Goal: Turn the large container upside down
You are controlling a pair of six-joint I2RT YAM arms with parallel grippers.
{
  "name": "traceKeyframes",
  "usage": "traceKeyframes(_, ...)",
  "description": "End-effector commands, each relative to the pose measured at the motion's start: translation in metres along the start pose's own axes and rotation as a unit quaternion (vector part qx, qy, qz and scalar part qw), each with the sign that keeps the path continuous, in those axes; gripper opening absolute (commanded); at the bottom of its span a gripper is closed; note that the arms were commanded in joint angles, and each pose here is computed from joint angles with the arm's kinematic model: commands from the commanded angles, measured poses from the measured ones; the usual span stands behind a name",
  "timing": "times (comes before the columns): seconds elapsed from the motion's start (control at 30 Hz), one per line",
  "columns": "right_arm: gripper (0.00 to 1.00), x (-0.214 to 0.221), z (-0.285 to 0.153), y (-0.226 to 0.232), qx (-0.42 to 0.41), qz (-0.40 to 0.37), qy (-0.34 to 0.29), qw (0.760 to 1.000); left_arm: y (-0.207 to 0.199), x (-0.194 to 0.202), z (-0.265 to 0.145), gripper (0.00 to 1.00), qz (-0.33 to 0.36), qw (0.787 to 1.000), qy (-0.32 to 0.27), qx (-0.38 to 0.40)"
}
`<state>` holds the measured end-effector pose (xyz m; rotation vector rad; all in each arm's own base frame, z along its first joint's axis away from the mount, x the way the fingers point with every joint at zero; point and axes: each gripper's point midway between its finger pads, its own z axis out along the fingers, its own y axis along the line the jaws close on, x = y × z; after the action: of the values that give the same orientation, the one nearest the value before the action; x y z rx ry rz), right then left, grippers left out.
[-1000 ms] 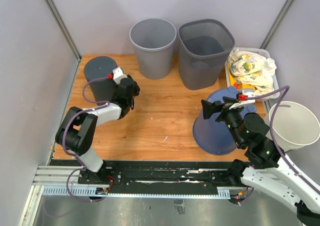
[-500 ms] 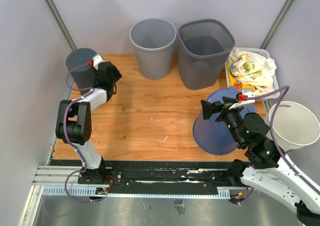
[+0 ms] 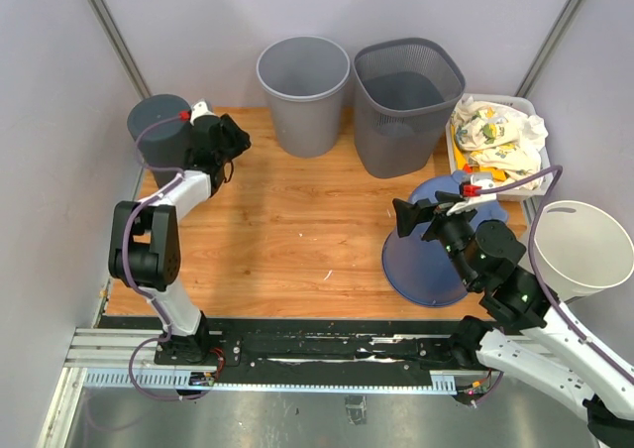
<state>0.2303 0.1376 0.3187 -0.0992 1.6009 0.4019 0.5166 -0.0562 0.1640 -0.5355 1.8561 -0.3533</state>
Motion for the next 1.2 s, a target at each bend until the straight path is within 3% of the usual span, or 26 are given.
traceKeyframes(0.0,0.98,0.000,0.005,0.004,-0.007,0.006,-0.004,1.000,-0.046,-0.040,-0.023,0.54,-0.008,0.998,-0.030,0.058)
traceKeyframes(0.27,0.98,0.007,0.010,0.006,-0.007,0.004,0.007,1.000,-0.107,-0.103,-0.026,0.56,-0.070,0.994,-0.044,0.076)
traceKeyframes(0.5,0.98,0.010,0.007,0.010,-0.022,0.006,0.008,1.000,-0.152,-0.129,0.001,0.56,-0.057,0.995,-0.055,0.055)
traceKeyframes(0.7,0.98,0.012,0.007,0.012,-0.028,0.005,0.012,1.000,-0.151,-0.129,0.039,0.56,-0.047,0.998,-0.048,0.002)
traceKeyframes(0.93,0.98,0.013,0.008,0.012,-0.028,0.003,0.014,1.000,-0.141,-0.129,0.052,0.57,-0.046,0.996,-0.073,-0.022)
traceKeyframes(1.17,0.98,0.014,0.008,0.011,-0.027,0.002,0.014,1.000,-0.139,-0.109,0.069,0.57,-0.040,0.997,-0.057,-0.020)
